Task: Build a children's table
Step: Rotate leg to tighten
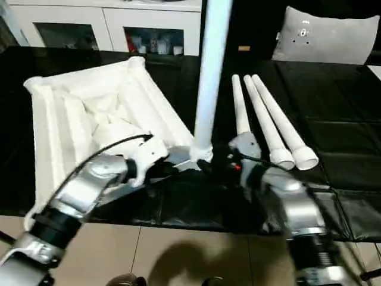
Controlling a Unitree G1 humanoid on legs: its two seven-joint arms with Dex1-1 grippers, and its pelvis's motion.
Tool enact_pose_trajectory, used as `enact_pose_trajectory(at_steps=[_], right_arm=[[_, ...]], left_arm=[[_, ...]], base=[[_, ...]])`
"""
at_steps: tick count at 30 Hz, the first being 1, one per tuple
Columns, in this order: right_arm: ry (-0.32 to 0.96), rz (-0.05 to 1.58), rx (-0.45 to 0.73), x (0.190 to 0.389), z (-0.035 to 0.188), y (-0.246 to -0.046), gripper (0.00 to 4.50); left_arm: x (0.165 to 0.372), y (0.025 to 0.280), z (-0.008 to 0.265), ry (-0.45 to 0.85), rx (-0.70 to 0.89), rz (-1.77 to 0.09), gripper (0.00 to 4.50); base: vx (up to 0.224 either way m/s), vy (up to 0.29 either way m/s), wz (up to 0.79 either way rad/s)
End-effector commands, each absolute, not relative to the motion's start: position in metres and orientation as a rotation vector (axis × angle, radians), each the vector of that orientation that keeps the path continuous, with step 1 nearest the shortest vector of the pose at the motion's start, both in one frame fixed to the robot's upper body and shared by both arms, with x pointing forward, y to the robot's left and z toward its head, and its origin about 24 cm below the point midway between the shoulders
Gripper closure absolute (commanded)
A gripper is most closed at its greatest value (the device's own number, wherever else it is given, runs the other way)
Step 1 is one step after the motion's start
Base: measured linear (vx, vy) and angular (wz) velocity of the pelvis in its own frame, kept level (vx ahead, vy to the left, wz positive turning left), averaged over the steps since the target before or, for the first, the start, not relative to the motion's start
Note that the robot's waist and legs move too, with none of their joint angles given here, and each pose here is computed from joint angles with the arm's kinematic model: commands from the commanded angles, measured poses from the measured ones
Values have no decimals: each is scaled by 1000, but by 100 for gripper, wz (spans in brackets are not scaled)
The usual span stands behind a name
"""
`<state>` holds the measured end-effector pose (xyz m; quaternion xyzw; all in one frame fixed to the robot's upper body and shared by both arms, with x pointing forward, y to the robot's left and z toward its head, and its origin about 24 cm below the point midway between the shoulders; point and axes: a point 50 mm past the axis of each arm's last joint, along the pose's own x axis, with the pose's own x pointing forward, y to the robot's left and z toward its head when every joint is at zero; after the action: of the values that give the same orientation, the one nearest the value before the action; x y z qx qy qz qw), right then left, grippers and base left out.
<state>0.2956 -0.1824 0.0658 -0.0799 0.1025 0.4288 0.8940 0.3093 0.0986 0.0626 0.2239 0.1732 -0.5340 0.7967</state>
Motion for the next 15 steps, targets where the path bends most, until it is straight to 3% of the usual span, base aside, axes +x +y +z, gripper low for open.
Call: enact_pose_trajectory(at_steps=[1,8,15], right_arm=[[182,971,-200,293,71,-178,6],[228,1121,-229,286,67,-174,6],[252,1193,-194,280,64,-170,67]], left_arm=[[302,93,68,330,520,-1297,450],[296,107,68,392,589,-1446,450],[296,110,70,392,612,-1492,450]], base=[[0,0,0],[0,0,0],[0,0,0]])
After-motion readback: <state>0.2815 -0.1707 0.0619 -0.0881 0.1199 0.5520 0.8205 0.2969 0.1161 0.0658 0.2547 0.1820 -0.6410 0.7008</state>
